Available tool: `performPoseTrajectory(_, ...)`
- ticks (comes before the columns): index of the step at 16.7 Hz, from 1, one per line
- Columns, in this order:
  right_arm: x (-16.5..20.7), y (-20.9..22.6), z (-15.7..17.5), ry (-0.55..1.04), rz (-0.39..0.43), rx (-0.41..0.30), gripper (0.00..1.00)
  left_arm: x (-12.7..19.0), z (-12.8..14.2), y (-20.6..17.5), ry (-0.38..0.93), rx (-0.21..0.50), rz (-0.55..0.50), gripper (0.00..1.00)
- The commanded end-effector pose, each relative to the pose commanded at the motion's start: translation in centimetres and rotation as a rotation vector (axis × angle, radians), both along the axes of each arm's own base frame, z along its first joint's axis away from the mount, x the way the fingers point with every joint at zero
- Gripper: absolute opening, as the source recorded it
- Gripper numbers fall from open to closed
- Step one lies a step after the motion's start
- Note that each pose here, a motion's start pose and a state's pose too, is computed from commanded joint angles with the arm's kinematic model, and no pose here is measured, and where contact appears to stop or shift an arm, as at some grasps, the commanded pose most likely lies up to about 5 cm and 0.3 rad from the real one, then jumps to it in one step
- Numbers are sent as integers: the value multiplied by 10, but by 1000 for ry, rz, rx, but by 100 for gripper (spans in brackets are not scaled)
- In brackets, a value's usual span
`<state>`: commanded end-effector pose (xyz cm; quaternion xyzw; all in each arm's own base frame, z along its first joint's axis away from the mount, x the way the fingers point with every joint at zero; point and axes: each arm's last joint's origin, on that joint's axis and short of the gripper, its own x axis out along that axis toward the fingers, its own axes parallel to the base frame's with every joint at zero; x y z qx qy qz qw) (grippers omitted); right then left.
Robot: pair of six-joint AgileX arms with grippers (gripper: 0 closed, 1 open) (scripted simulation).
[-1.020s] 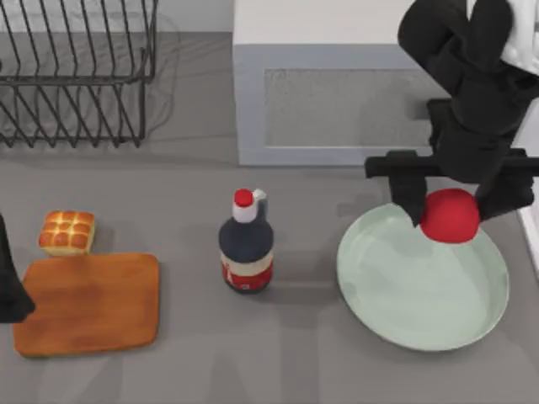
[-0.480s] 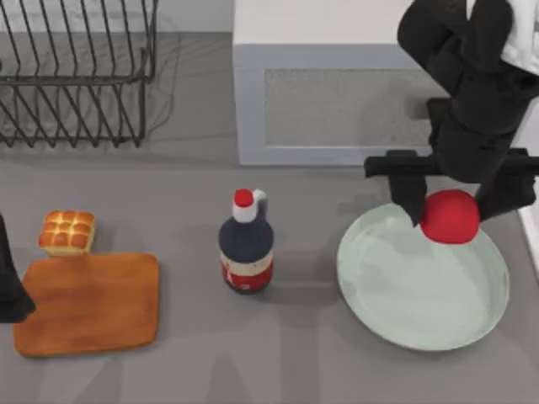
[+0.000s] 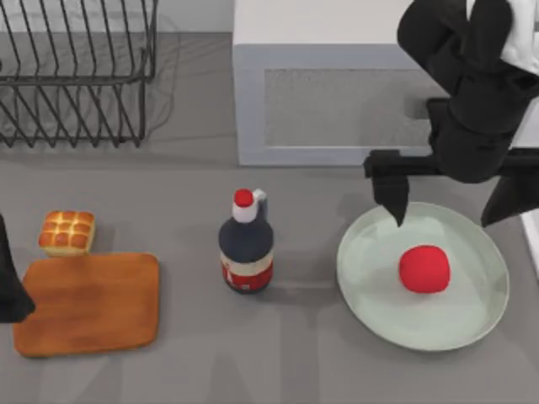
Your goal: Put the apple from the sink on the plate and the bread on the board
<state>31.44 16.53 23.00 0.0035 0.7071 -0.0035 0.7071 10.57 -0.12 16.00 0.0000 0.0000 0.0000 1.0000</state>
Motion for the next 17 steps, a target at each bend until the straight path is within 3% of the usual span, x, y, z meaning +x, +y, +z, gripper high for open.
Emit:
performPoseTrajectory(9, -5, -10, 7, -48, -1, 23, 100, 0, 0, 0, 0, 0, 0, 100)
performPoseTrajectory(13, -33, -43, 26, -214, 0, 91, 100, 0, 0, 0, 0, 0, 0, 100)
performPoseTrajectory(17, -86, -89, 43, -506, 2, 166, 100, 0, 0, 0, 0, 0, 0, 100)
